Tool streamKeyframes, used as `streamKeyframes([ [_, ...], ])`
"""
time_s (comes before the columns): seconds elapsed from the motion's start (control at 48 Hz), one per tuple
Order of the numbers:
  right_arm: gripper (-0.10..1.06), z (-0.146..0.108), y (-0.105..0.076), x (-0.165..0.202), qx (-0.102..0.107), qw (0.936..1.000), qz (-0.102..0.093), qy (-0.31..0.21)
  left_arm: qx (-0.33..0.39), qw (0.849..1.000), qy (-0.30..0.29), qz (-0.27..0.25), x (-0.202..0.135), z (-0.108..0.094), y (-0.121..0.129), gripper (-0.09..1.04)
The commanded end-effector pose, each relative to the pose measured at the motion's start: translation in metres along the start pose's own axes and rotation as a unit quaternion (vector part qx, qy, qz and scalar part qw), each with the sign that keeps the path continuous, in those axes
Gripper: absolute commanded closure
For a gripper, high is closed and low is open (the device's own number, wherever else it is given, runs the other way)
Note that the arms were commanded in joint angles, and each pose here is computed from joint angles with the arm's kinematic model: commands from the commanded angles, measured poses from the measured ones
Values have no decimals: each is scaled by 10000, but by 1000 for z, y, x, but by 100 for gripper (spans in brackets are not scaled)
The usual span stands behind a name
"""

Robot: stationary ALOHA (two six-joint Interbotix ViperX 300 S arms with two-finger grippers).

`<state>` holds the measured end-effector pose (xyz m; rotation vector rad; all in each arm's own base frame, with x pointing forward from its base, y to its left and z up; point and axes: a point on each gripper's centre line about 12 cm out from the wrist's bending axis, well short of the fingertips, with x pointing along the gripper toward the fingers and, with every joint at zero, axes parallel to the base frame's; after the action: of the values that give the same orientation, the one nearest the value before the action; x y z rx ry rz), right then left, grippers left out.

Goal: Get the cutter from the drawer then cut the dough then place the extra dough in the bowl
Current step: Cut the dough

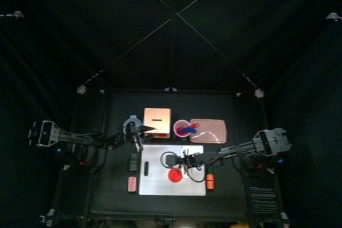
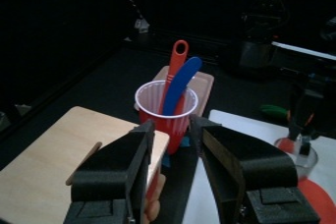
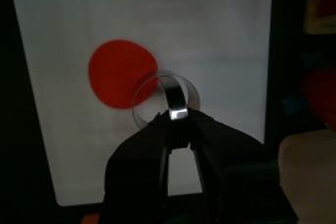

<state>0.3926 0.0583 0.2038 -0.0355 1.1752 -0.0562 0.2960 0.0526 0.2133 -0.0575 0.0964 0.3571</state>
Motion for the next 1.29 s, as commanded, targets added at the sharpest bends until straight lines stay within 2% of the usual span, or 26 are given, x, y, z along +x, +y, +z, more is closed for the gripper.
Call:
streamKeyframes([
  [0.021,41,20,10,-12,105,9995,25,-283,-16,10000,-79,8,2,4,-1,19],
  [0.188,41,28,20,-2,160,9996,-30,-211,-17,10000,-63,-14,1,3,-2,19],
  [0.458,41,30,38,10,-20,10000,-30,-13,-20,10000,-6,-89,-1,-1,-7,19],
  [0.729,41,27,40,16,-54,10000,-40,59,-23,9999,20,-119,-2,-2,-9,19],
  [1.042,41,25,36,21,-177,9997,-180,68,-34,9999,23,-137,-2,-3,-10,19],
  [1.292,41,23,37,25,-188,9996,-183,105,-25,9999,16,-142,-2,-2,-11,19],
])
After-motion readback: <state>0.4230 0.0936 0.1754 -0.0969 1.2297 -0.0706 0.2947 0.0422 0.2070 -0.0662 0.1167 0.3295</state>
